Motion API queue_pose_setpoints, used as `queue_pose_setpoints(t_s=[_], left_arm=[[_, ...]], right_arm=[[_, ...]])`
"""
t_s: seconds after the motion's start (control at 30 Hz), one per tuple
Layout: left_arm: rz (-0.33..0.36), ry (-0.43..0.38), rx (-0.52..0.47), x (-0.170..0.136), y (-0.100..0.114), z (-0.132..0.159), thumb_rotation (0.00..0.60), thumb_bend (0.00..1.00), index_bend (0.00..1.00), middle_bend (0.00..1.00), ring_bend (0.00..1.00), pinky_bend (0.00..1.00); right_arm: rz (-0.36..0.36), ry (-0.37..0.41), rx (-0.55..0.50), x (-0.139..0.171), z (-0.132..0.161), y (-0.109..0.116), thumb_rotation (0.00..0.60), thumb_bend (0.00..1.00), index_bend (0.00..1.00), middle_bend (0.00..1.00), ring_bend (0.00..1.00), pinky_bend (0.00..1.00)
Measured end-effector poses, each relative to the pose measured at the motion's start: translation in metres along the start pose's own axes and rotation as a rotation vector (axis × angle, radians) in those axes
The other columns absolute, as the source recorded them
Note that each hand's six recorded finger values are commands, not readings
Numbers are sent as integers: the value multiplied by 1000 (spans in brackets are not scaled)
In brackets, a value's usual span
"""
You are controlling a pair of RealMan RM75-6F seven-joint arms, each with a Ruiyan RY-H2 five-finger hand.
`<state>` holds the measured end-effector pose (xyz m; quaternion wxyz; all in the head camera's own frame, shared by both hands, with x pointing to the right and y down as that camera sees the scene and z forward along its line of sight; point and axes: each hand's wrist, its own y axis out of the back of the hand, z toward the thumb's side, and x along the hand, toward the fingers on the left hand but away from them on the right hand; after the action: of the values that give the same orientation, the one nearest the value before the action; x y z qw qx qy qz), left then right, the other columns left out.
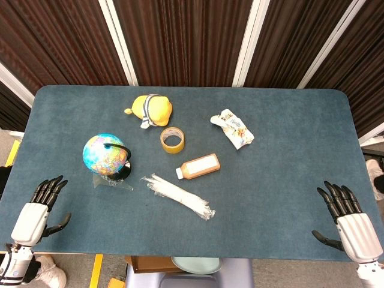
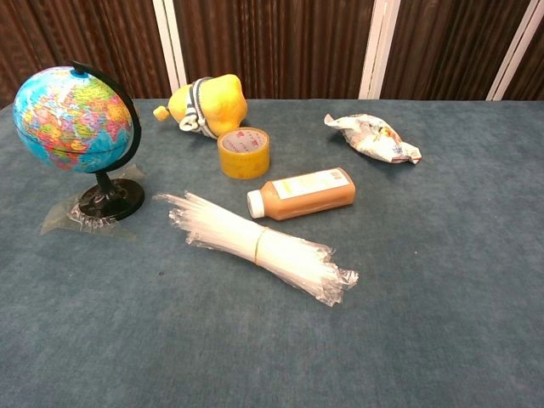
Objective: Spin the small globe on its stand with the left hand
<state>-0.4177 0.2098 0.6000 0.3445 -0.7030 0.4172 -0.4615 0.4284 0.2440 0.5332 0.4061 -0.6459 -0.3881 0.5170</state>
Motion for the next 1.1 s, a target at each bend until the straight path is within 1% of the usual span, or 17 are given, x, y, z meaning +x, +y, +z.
queue_pose_setpoints(t_s=[0.17, 0.23, 0.3, 0.43, 0.53, 0.67, 0.7, 0.9, 1.0, 1.1], left_arm=[[0, -18, -21, 2, -3, 5, 600, 389, 0, 0, 0, 0], [7, -32, -61, 4, -6, 10, 600, 389, 0, 0, 0, 0], [30, -46, -109, 10, -9, 17, 600, 389, 0, 0, 0, 0], [97, -61, -189, 29, -12, 30, 600, 385, 0, 0, 0, 0], [146, -71, -285, 52, -11, 42, 600, 364, 0, 0, 0, 0], [129, -51, -363, 78, -17, 49, 600, 359, 0, 0, 0, 0], [134, -38, -379, 86, -18, 50, 600, 359, 0, 0, 0, 0], [202, 19, -403, 121, -24, 54, 600, 360, 0, 0, 0, 0], [205, 28, -409, 131, -27, 55, 600, 358, 0, 0, 0, 0], [207, 33, -397, 133, -28, 53, 600, 355, 0, 0, 0, 0]], right_arm=[[5, 1, -6, 0, -1, 0, 600, 66, 0, 0, 0, 0], [-1, -1, -16, 1, -1, 3, 600, 66, 0, 0, 0, 0], [-11, -2, -27, 2, -2, 6, 600, 66, 0, 0, 0, 0], [9, 9, -36, 3, -1, 4, 600, 67, 0, 0, 0, 0], [21, 16, -40, 4, 0, 2, 600, 66, 0, 0, 0, 0], [21, 22, -54, 4, 1, 3, 600, 66, 0, 0, 0, 0], [20, 21, -54, 4, 1, 3, 600, 66, 0, 0, 0, 0], [18, -9, -46, 2, -3, 2, 600, 66, 0, 0, 0, 0], [14, -17, -46, 1, -4, 2, 600, 66, 0, 0, 0, 0], [18, -19, -46, 1, -4, 2, 600, 66, 0, 0, 0, 0]])
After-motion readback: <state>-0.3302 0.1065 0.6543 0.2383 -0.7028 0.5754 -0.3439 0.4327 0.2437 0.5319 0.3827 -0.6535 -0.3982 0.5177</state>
